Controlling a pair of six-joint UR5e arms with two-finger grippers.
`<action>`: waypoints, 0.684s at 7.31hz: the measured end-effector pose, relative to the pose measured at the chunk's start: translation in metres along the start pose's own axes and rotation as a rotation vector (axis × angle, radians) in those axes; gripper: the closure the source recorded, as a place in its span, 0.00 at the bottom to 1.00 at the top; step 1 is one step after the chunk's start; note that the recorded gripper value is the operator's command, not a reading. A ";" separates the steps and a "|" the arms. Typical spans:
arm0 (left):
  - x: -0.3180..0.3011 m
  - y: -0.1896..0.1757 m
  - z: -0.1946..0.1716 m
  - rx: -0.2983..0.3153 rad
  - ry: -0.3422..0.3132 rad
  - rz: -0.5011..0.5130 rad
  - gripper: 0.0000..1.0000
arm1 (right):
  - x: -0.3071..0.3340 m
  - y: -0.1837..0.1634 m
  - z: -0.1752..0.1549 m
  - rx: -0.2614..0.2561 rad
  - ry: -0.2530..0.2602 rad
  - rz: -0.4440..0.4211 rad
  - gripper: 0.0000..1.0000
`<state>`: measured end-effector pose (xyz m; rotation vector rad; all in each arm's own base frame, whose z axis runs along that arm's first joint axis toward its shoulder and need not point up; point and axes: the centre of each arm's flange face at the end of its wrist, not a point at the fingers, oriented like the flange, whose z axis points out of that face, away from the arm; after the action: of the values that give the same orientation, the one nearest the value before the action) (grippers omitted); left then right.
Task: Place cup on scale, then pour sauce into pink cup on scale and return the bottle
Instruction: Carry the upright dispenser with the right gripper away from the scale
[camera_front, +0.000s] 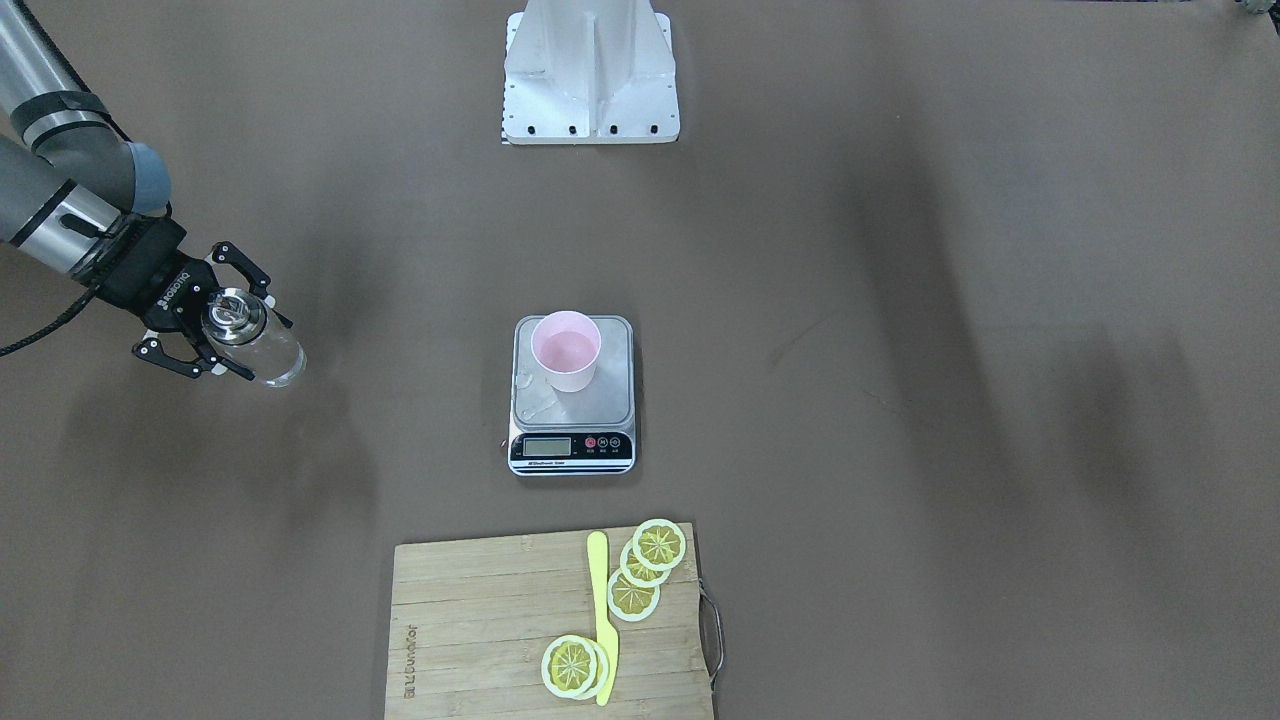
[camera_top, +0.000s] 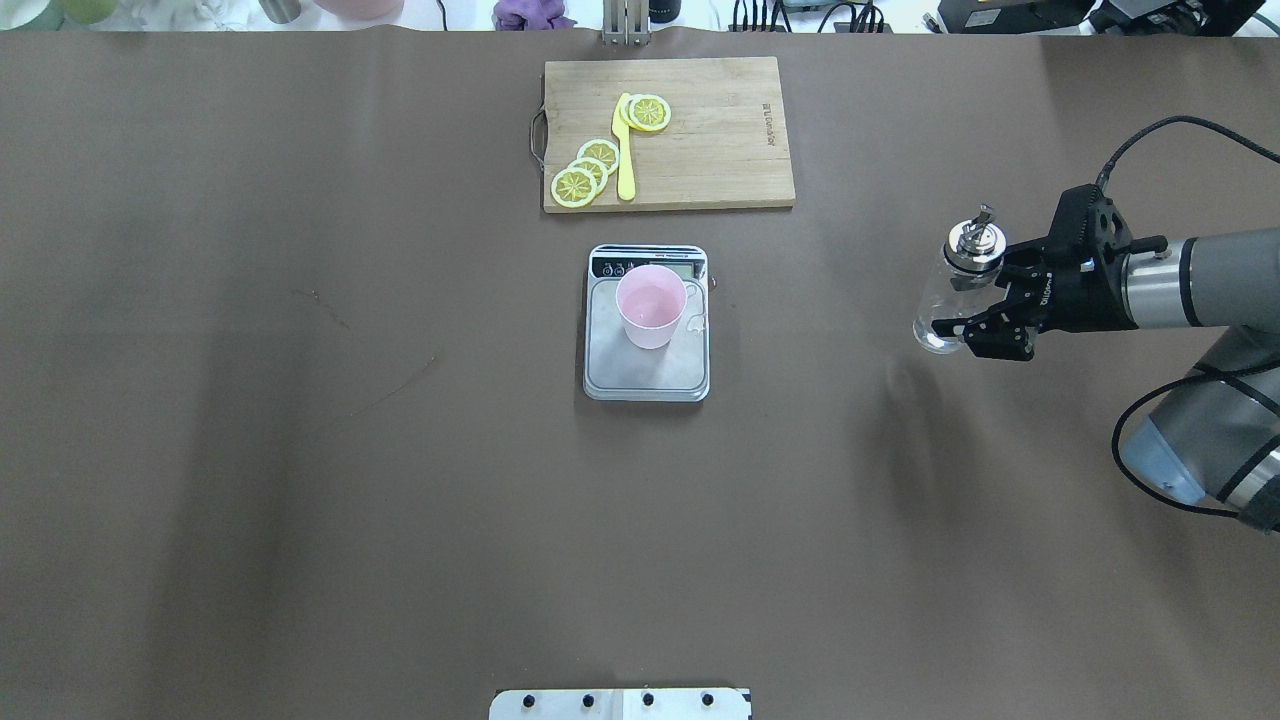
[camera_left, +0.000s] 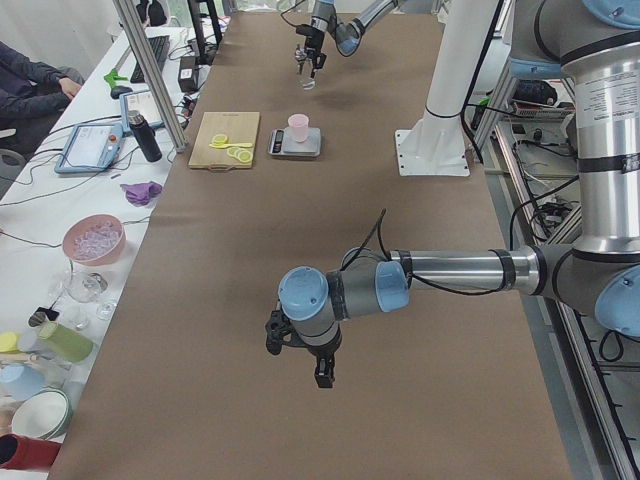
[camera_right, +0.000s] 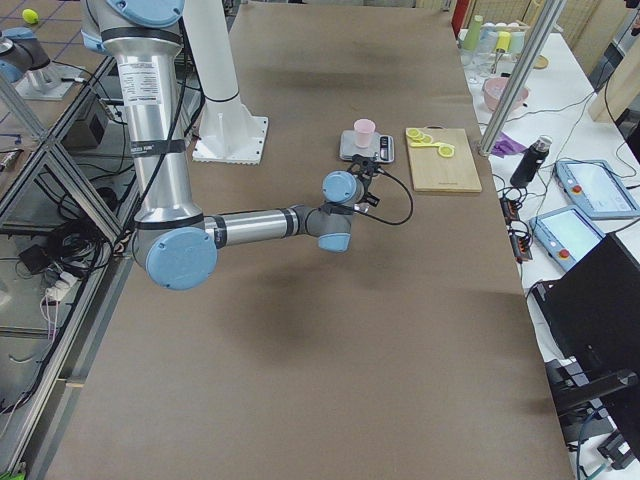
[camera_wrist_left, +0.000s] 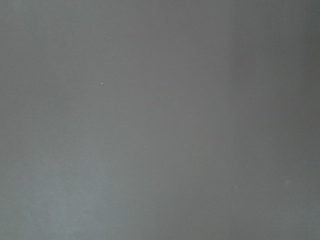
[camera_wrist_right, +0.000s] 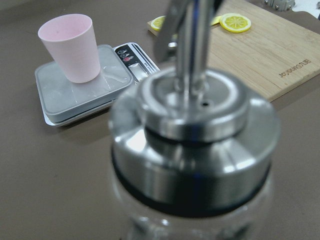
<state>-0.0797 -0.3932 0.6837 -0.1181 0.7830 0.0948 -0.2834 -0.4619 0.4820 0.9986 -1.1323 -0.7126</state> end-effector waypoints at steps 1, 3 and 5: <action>0.000 0.000 0.000 0.001 0.000 0.001 0.01 | 0.002 0.007 0.000 0.028 -0.011 -0.002 1.00; 0.001 0.000 -0.001 0.002 0.000 0.002 0.01 | 0.010 0.025 0.002 0.066 -0.019 -0.018 1.00; 0.001 0.000 -0.001 0.002 0.000 0.002 0.01 | 0.011 0.028 0.004 0.077 -0.023 -0.035 1.00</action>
<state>-0.0797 -0.3935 0.6824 -0.1155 0.7828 0.0957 -0.2848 -0.4615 0.5126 1.0796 -1.1721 -0.7144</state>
